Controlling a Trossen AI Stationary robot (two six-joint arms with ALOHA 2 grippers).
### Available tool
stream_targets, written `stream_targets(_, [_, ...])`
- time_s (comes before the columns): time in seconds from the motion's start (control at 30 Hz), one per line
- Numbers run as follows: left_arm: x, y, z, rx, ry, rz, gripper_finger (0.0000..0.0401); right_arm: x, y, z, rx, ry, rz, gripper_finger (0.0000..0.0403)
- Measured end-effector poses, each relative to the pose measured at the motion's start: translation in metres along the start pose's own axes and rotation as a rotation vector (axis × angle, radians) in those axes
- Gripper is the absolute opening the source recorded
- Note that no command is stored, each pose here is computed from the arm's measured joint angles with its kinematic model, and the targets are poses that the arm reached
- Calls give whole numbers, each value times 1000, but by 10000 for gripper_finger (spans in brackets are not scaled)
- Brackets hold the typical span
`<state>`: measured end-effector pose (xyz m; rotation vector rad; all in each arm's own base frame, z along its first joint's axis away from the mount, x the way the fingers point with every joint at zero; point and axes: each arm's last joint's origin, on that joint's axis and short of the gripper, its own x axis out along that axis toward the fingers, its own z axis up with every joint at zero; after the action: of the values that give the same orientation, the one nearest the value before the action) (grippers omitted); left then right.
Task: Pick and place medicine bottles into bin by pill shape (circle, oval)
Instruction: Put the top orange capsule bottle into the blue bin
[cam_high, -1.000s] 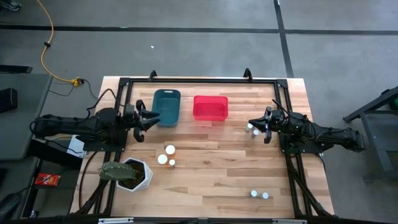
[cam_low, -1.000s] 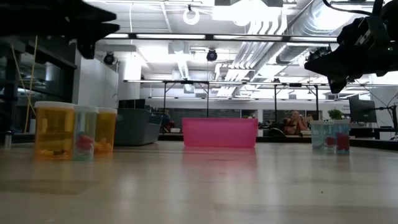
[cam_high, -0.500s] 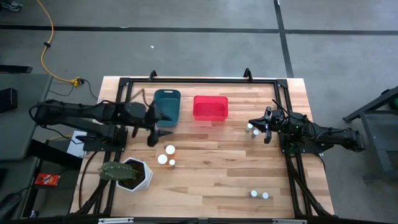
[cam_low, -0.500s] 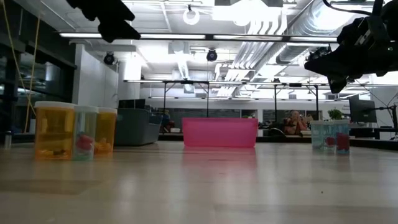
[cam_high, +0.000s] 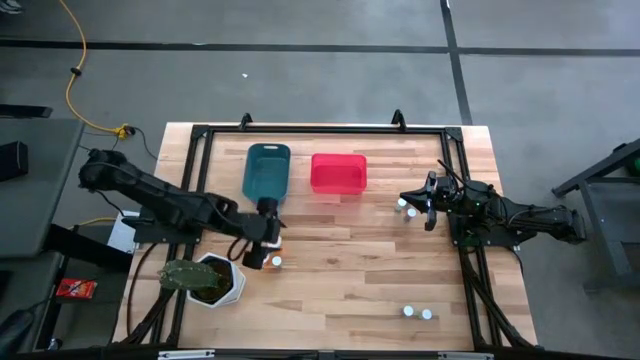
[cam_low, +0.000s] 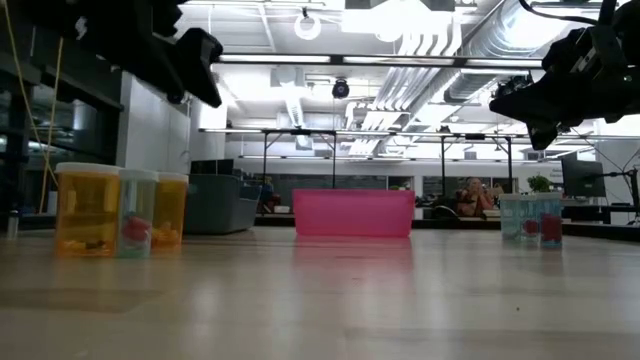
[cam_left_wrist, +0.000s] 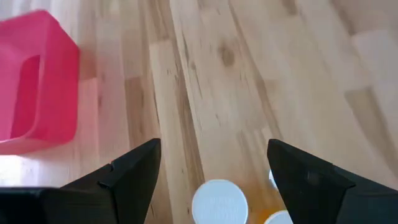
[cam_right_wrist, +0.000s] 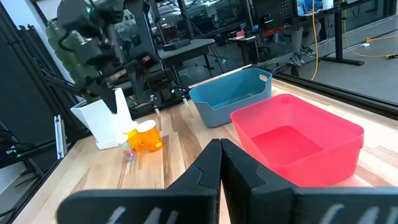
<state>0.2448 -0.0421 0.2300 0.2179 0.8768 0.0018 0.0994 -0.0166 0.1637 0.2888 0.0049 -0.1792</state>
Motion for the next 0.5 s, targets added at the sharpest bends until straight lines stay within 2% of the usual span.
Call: stream_targets(0.5, [31,-8,-15,12,207,-4,282,0,0,0,0,0,-1,0])
